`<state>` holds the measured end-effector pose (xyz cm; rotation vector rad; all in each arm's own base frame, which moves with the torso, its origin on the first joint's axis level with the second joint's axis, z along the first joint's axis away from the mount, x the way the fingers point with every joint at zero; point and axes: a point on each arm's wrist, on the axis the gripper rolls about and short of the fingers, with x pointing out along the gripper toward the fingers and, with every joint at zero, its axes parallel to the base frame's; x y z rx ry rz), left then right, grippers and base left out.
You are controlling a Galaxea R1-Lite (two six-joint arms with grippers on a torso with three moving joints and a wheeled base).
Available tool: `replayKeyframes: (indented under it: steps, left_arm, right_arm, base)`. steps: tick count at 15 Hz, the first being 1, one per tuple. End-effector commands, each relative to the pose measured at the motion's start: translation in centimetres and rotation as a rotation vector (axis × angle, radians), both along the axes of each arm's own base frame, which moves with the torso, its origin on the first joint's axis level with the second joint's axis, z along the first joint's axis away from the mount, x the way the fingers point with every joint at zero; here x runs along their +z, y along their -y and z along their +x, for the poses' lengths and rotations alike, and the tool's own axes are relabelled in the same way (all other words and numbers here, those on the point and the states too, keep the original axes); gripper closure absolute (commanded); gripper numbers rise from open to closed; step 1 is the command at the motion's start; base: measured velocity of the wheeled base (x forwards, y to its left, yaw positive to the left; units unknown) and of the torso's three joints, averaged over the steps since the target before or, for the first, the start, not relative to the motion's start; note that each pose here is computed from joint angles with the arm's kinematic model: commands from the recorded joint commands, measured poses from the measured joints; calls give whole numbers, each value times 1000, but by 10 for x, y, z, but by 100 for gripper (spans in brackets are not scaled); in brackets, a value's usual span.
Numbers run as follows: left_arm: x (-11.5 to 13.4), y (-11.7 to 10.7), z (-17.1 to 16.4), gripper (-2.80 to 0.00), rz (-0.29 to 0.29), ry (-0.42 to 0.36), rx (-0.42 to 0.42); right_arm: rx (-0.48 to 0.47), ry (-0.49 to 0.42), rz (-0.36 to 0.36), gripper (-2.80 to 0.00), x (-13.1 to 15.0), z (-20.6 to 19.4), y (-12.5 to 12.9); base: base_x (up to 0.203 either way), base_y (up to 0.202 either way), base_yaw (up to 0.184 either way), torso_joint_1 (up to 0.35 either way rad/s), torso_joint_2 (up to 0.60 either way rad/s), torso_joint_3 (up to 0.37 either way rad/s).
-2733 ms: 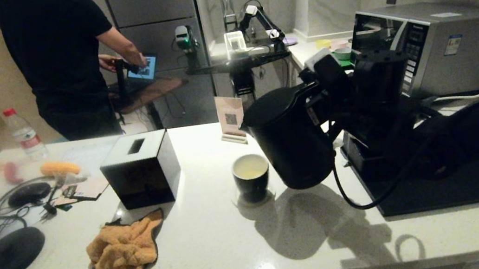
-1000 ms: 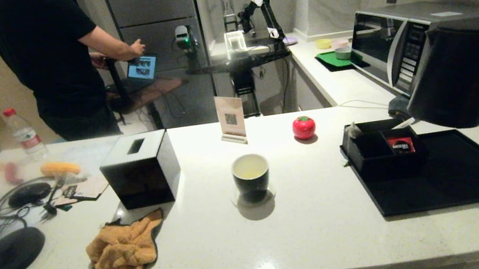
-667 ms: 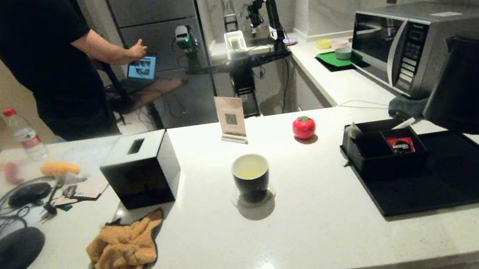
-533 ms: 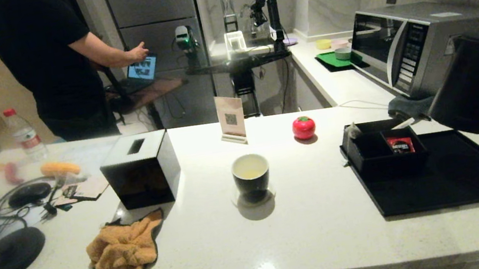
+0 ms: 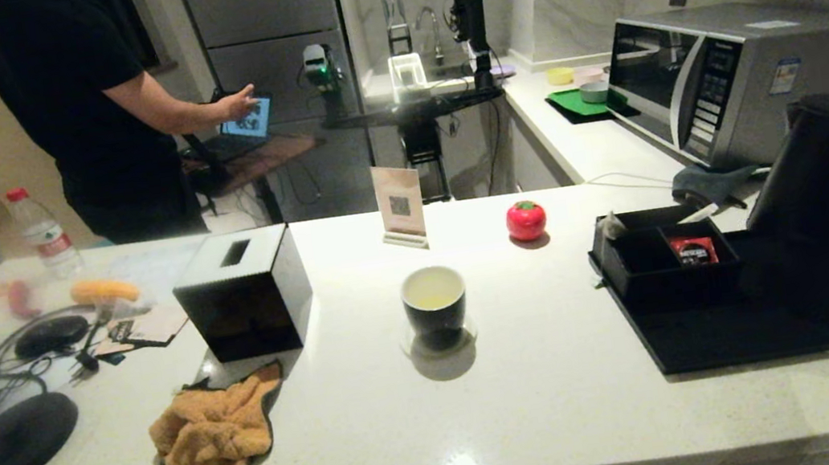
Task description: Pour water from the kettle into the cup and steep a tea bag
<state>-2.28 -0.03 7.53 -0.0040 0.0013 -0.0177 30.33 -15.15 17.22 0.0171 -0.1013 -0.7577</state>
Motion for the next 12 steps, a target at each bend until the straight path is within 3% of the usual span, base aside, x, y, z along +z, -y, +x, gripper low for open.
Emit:
replayKeyframes:
  steps: [1,12]
  left_arm:
    - [0,0,0,0,-1,0,-1]
    - [0,0,0,0,-1,0,-1]
  right_arm:
    - [18,-28,8,0,-15,5,2]
    - [60,-77,4,0,-58,13,5]
  base:
    - [0,0,0,0,0,0]
    - [0,0,0,0,0,0]
